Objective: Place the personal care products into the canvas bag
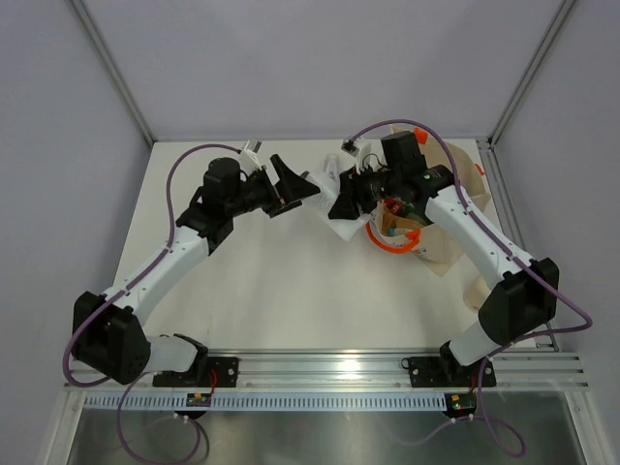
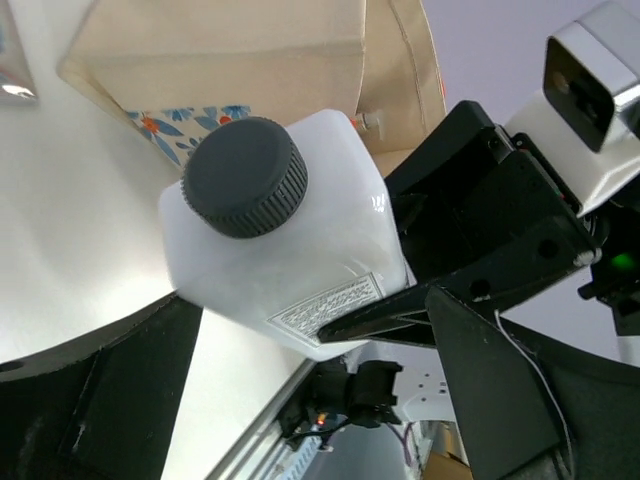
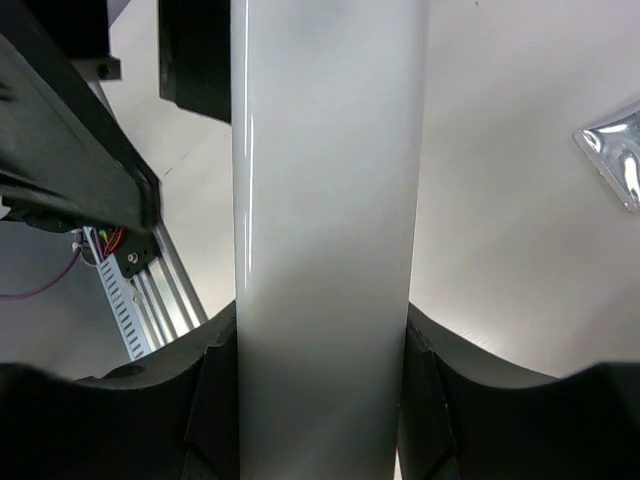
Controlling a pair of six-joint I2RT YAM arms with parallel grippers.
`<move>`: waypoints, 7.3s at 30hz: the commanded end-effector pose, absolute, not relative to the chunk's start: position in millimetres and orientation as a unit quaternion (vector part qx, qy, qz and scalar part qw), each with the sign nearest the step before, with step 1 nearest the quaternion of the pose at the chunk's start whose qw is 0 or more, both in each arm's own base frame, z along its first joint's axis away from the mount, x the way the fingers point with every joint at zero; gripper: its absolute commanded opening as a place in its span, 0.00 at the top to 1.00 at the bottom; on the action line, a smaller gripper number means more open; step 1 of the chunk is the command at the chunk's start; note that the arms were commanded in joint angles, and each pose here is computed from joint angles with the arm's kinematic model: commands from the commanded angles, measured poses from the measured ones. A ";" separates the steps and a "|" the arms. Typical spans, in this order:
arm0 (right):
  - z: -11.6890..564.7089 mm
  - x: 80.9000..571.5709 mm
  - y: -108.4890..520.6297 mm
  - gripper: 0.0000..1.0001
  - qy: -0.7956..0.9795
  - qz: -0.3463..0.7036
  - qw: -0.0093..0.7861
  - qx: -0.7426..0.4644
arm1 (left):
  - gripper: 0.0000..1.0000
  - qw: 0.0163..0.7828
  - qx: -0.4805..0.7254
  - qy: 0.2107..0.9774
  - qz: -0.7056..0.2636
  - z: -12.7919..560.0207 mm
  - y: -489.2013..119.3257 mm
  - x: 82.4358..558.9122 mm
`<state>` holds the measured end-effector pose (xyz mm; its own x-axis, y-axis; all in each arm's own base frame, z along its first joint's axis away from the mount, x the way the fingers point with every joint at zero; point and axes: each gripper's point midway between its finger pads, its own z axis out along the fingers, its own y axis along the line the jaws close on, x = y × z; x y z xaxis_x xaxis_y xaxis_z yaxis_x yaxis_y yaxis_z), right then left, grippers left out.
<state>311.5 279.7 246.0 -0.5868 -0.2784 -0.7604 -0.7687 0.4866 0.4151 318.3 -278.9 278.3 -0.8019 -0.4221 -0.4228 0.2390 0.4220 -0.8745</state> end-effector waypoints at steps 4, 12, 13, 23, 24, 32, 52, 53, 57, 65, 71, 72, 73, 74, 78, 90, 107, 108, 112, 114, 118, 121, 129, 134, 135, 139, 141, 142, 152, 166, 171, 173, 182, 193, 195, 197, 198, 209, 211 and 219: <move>349.5 309.7 256.8 1.00 0.724 0.417 0.427 -0.347 | 0.01 0.378 -0.021 0.778 -0.502 301.6 -253.2 318.5; 373.1 334.3 190.3 1.00 0.743 0.316 0.498 -0.315 | 0.01 0.413 0.015 0.802 -0.431 294.8 -228.2 317.6; 374.1 340.9 176.3 1.00 0.750 0.283 0.513 -0.306 | 0.01 0.425 0.031 0.809 -0.406 290.3 -221.9 319.4; 326.2 403.3 59.0 1.00 0.798 0.073 0.529 -0.279 | 0.01 0.488 0.028 0.827 -0.277 276.7 -156.4 301.5; 318.2 406.5 50.2 1.00 0.808 0.051 0.519 -0.274 | 0.01 0.494 0.028 0.824 -0.276 278.3 -153.7 297.9; 270.0 404.8 17.2 1.00 0.847 0.000 0.466 -0.256 | 0.01 0.496 0.014 0.833 -0.245 254.3 -140.0 296.0; 275.1 414.9 30.2 0.00 0.877 0.060 0.404 -0.253 | 0.02 0.403 0.075 0.864 -0.291 190.1 -262.5 419.6; 292.2 411.3 33.6 0.01 0.869 0.065 0.422 -0.252 | 0.02 0.406 0.069 0.866 -0.283 186.5 -265.6 428.7; 362.1 379.5 53.6 0.00 0.817 0.096 0.505 -0.260 | 0.02 0.404 0.059 0.875 -0.262 172.4 -289.2 461.5; 379.0 313.3 110.5 0.01 0.677 0.225 0.633 -0.300 | 0.14 0.454 0.041 0.878 -0.149 137.8 -316.3 530.0; 334.3 283.0 131.6 0.01 0.669 0.294 0.583 -0.355 | 0.15 0.466 0.046 0.877 -0.104 118.7 -324.7 554.4; 334.3 281.1 131.5 0.01 0.666 0.291 0.586 -0.359 | 0.15 0.463 0.050 0.879 -0.102 114.6 -329.7 560.1; 331.9 279.5 131.4 0.01 0.669 0.292 0.582 -0.358 | 0.15 0.459 0.050 0.882 -0.097 111.5 -330.3 562.4; 332.3 278.3 131.8 0.01 0.668 0.292 0.581 -0.361 | 0.15 0.457 0.050 0.883 -0.096 109.3 -332.5 564.3; 334.9 272.5 134.7 0.01 0.664 0.305 0.580 -0.359 | 0.16 0.429 0.051 0.898 -0.085 80.6 -334.3 565.2; 333.4 265.3 137.3 0.01 0.660 0.315 0.578 -0.361 | 0.22 0.353 0.045 0.930 -0.092 40.7 -330.4 549.5; 322.9 247.5 145.6 0.00 0.656 0.352 0.542 -0.390 | 0.64 0.353 0.052 0.915 -0.189 87.5 -326.9 507.7; 323.5 242.8 147.5 0.01 0.657 0.364 0.532 -0.391 | 0.65 0.362 0.062 0.902 -0.225 117.8 -332.3 499.5; 319.3 244.8 151.1 0.00 0.676 0.390 0.499 -0.378 | 0.68 0.380 0.071 0.867 -0.314 160.9 -335.6 468.9; 318.5 243.0 162.0 0.01 0.692 0.396 0.474 -0.375 | 0.68 0.355 0.087 0.865 -0.344 152.6 -334.5 438.8; 301.4 252.4 190.5 0.02 0.741 0.392 0.415 -0.354 | 0.69 0.371 0.105 0.829 -0.405 174.5 -329.8 399.7; 300.7 262.6 213.2 0.06 0.779 0.425 0.368 -0.278 | 0.70 0.378 0.101 0.811 -0.435 183.0 -318.2 371.0; 330.0 306.1 263.5 0.01 0.803 0.428 0.408 -0.081 | 0.70 0.431 0.066 0.754 -0.491 218.0 -282.3 304.4; 285.7 323.4 289.6 0.00 0.838 0.409 0.360 -0.035 | 0.70 0.449 0.053 0.733 -0.509 229.8 -270.5 285.2; 277.8 323.7 294.4 0.01 0.843 0.402 0.357 -0.037 | 0.70 0.454 0.053 0.726 -0.514 235.0 -269.6 283.2; 246.7 331.3 310.7 0.01 0.861 0.380 0.335 -0.054 | 0.70 0.460 0.060 0.714 -0.524 247.7 -268.3 275.9; 240.7 334.1 314.2 0.00 0.865 0.372 0.332 -0.056 | 0.70 0.457 0.063 0.711 -0.531 250.6 -269.3 273.0; 235.4 336.9 315.6 0.00 0.869 0.368 0.327 -0.054 | 0.70 0.455 0.062 0.710 -0.534 250.4 -269.7 272.0; 237.2 335.0 348.8 0.07 0.853 0.424 0.291 -0.091 | 0.69 0.422 0.071 0.704 -0.566 242.6 -284.3 262.8; 298.6 321.8 336.1 0.89 0.810 0.440 0.362 -0.140 | 0.15 0.428 0.096 0.701 -0.562 255.4 -288.3 259.6; 338.3 317.6 315.7 0.93 0.778 0.445 0.399 -0.191 | 0.01 0.454 0.135 0.697 -0.538 271.2 -283.8 255.5; 355.6 320.4 297.6 0.95 0.763 0.454 0.406 -0.216 | 0.01 0.454 0.157 0.713 -0.511 266.2 -279.1 253.6; 415.7 341.6 200.0 1.00 0.726 0.404 0.513 -0.214 | 0.01 0.479 0.216 0.742 -0.416 274.8 -248.4 240.2; 386.8 422.8 73.9 1.00 0.780 0.122 0.593 -0.158 | 0.01 0.491 0.227 0.792 -0.283 244.4 -196.0 230.6; 364.4 432.1 75.3 1.00 0.796 0.127 0.572 -0.155 | 0.01 0.499 0.228 0.795 -0.260 244.4 -185.5 229.2; 345.6 433.5 84.2 1.00 0.809 0.155 0.543 -0.164 | 0.01 0.513 0.228 0.790 -0.246 247.0 -178.6 228.6; 327.8 437.9 88.4 1.00 0.822 0.169 0.518 -0.166 | 0.01 0.512 0.229 0.792 -0.243 242.8 -177.1 227.5; 251.2 465.5 62.0 0.34 0.885 0.188 0.407 -0.123 | 0.01 0.509 0.233 0.788 -0.256 236.3 -180.4 223.8; 256.0 464.2 49.6 0.08 0.890 0.166 0.407 -0.126 | 0.01 0.511 0.232 0.786 -0.259 237.8 -180.9 223.2; 373.6 383.0 63.5 0.00 0.813 0.144 0.494 -0.274 | 0.01 0.516 0.220 0.786 -0.261 240.8 -180.9 225.7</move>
